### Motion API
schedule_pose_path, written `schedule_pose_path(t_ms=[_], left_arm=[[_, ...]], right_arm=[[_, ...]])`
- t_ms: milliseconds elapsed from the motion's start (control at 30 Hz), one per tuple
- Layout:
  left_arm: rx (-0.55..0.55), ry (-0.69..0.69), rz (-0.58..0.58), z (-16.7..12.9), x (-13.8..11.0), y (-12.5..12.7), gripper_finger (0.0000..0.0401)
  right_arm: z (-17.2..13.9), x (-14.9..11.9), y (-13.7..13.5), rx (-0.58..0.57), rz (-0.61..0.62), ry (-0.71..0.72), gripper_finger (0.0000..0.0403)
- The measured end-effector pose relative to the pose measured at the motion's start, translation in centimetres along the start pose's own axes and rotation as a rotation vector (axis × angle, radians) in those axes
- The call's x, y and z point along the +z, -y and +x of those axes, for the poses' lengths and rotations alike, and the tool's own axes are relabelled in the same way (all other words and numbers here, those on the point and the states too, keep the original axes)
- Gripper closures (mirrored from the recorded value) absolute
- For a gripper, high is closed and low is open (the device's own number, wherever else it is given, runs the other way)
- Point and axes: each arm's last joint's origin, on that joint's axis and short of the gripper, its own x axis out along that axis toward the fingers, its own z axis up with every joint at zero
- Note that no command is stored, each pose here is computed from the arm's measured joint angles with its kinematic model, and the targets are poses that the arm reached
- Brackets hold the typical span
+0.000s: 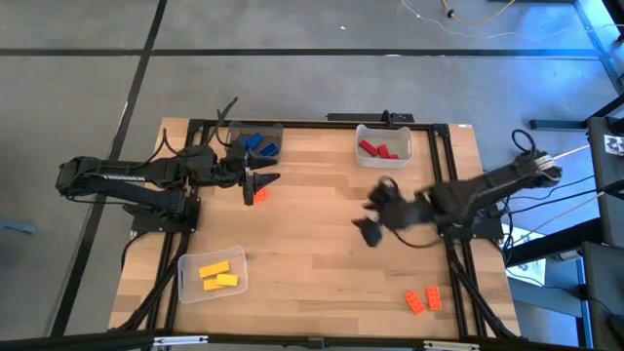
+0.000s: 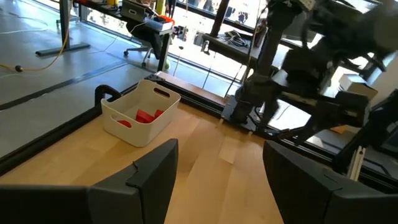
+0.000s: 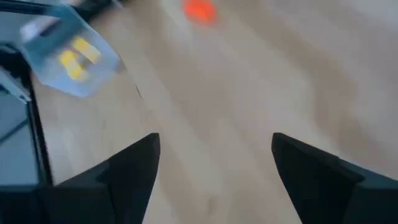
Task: Sort & place blocks by color
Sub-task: Move the top orange three stud game piece into the bottom right
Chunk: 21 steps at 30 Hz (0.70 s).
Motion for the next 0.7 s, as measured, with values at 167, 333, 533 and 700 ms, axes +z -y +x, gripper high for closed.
schedule_pose_path(t_ms=[167, 333, 533, 700], left_arm=[[-0.079, -0.028, -0.001, 0.0, -0.1, 0.2, 0.0173], [-0.118, -0.051, -0.012, 0.0, -0.2, 0.3, 0.0173], [-0.114, -0.050, -0.023, 0.0, -0.2, 0.3, 0.0173], [-0.119, -0.048, -0.023, 0.0, -0.2, 0.3, 0.0173]], right_arm=[[3.1, 5.9, 1.7, 0.153, -0.240, 0.131, 0.0093], [3.7, 10.5, 4.7, 0.273, -0.317, 0.280, 0.0093], [3.5, 11.9, 6.9, 0.295, -0.308, 0.384, 0.0093], [4.4, 8.5, 8.7, 0.421, -0.204, 0.462, 0.0093]])
